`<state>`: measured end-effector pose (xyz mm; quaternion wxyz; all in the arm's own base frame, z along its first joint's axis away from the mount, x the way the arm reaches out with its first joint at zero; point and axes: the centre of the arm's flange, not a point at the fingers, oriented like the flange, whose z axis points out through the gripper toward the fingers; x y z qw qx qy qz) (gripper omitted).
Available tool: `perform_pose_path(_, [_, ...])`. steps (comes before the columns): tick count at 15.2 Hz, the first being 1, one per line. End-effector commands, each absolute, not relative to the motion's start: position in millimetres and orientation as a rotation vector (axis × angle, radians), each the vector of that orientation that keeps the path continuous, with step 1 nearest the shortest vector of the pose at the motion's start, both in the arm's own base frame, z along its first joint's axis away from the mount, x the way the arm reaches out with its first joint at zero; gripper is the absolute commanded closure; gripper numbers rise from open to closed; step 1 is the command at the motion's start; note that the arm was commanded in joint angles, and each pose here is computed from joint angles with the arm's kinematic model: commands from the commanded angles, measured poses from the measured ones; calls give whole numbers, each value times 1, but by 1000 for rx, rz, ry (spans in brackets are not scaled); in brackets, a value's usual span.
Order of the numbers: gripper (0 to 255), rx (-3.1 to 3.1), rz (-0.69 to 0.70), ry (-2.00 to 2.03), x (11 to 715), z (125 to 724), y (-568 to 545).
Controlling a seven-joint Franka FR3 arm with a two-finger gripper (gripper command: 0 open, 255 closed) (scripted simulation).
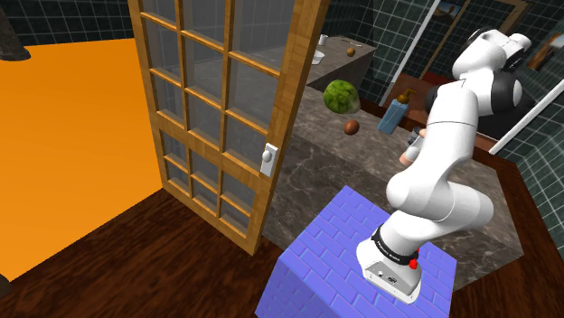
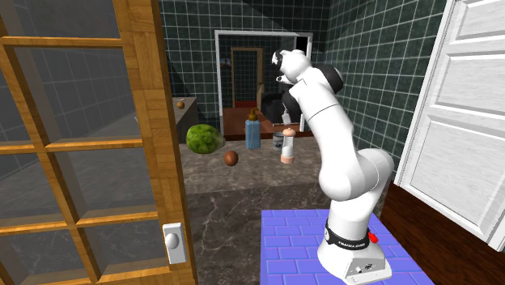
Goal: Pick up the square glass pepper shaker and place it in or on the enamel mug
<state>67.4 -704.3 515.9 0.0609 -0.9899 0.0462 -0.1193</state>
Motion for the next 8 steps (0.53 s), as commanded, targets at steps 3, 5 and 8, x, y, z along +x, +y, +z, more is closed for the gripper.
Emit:
perform_pose_path(3, [255, -2995, -361, 140, 68, 495, -703])
perform_pose_path(5, [255, -2995, -361, 140, 68, 485, -703])
perform_pose_path(8, [255, -2995, -361, 140, 68, 469, -703])
